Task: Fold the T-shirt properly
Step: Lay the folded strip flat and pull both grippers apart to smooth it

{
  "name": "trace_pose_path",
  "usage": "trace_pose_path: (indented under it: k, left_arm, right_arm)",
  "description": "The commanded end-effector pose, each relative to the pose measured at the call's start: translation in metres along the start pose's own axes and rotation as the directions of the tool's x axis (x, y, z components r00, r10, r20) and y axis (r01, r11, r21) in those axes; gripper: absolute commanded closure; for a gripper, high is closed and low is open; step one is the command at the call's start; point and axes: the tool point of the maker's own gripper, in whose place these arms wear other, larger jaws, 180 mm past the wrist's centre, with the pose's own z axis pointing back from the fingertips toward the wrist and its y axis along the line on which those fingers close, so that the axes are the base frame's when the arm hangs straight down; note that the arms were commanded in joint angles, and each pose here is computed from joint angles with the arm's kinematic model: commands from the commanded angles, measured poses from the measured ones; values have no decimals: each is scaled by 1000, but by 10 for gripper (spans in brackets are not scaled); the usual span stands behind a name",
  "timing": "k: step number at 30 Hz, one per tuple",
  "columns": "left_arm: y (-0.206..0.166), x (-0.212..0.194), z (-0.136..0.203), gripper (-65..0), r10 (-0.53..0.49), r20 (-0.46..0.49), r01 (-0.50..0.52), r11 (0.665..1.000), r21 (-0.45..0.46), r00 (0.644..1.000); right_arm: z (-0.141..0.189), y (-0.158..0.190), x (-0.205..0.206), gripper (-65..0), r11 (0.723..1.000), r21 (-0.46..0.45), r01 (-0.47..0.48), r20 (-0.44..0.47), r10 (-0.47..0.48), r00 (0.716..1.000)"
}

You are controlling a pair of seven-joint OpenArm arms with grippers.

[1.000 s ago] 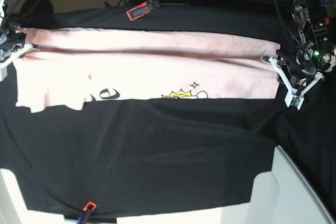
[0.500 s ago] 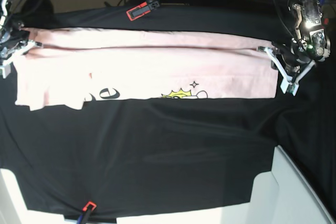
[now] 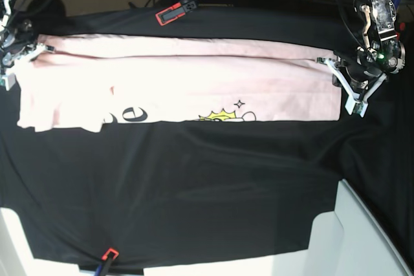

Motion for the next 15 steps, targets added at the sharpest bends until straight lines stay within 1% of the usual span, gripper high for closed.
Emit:
trace_pose_path:
  k: [1,13,15]
  left_arm:
    - [10,11,5,0,-10,34,9,1000,25,999]
    - [10,9,5,-3,-12,30,11,1000,27,999]
    - [11,11,5,-57,-12,33,11,1000,27,999]
  right_arm:
    - [2,-8,5,0,1000,-19,-1,13,2,1000]
    - [0,-10,1,-3,1000,-21,5,2,-5,1000]
    - [1,-11,1,-4,1000,-23,7,3,-7,1000]
